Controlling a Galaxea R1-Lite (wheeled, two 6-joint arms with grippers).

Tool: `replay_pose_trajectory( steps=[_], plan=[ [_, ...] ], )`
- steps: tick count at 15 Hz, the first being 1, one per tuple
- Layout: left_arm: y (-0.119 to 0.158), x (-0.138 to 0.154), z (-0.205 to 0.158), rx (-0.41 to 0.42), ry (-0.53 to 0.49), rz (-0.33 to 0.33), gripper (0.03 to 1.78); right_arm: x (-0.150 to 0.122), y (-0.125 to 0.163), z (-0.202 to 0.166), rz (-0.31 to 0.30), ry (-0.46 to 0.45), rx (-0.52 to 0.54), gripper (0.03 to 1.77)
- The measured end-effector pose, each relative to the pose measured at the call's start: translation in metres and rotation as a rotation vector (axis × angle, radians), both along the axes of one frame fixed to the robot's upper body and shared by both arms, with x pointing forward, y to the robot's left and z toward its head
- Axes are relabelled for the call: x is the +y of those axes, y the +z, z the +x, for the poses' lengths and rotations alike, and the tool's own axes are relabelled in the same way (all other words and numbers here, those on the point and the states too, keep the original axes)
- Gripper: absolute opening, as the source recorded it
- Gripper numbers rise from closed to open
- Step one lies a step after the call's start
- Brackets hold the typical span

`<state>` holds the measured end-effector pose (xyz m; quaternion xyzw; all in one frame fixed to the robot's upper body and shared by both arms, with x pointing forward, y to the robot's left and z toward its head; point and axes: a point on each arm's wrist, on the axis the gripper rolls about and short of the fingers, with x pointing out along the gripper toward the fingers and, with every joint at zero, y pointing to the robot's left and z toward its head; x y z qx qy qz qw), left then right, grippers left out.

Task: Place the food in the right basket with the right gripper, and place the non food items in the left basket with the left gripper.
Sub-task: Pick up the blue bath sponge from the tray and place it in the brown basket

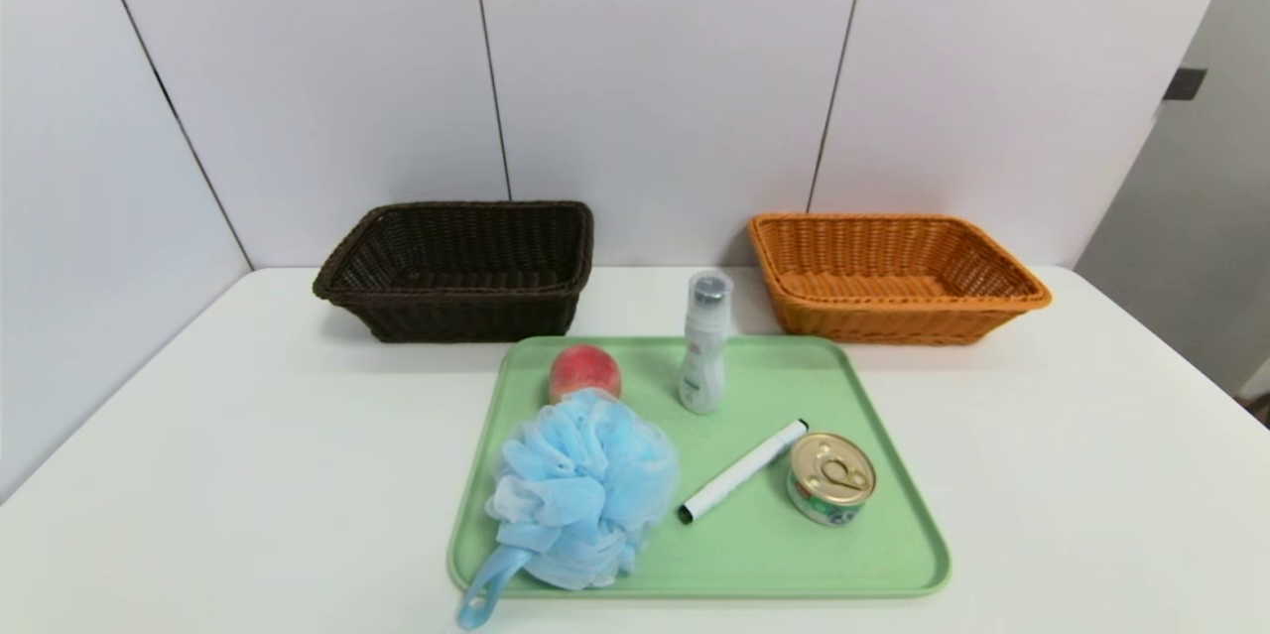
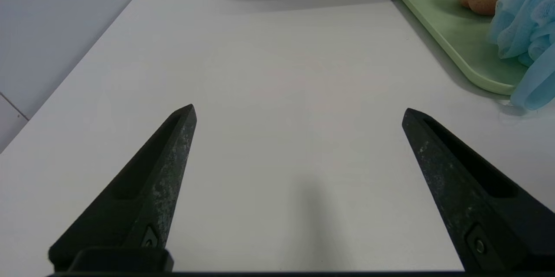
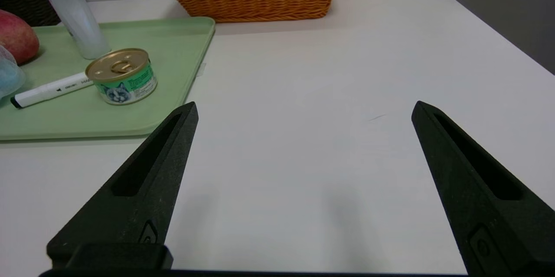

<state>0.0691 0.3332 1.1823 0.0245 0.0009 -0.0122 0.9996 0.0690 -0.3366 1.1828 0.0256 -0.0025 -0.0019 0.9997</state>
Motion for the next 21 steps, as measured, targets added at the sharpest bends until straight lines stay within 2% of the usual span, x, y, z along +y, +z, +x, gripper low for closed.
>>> replay_pose_trajectory(
  steps=[2, 5, 8, 10, 16, 19, 21],
  plan=[
    [0.001, 0.0, -0.001, 0.0, -0.004, 0.0, 1.69, 0.0, 0.002, -0.001, -0.002, 0.006, -0.005, 1.7],
    [0.019, 0.0, -0.008, -0.021, -0.003, -0.021, 1.69, 0.001, 0.025, -0.009, 0.002, 0.044, -0.057, 1.7],
    [0.05, 0.0, -0.018, 0.004, -0.002, -0.122, 1.69, 0.001, 0.063, -0.018, 0.005, 0.056, -0.052, 1.7],
    [0.072, 0.0, -0.019, 0.032, 0.002, -0.157, 1.69, 0.001, 0.086, -0.014, 0.006, 0.06, -0.02, 1.7],
    [0.135, 0.0, 0.007, 0.144, 0.009, -0.165, 1.69, 0.001, 0.146, 0.032, 0.008, 0.067, 0.125, 1.7],
    [0.159, -0.001, 0.035, 0.216, -0.009, -0.167, 1.69, 0.002, 0.16, 0.065, 0.01, 0.073, 0.221, 1.7],
    [0.172, -0.002, 0.059, 0.277, -0.056, -0.176, 1.69, 0.003, 0.164, 0.087, 0.006, 0.08, 0.282, 1.7]
  ],
)
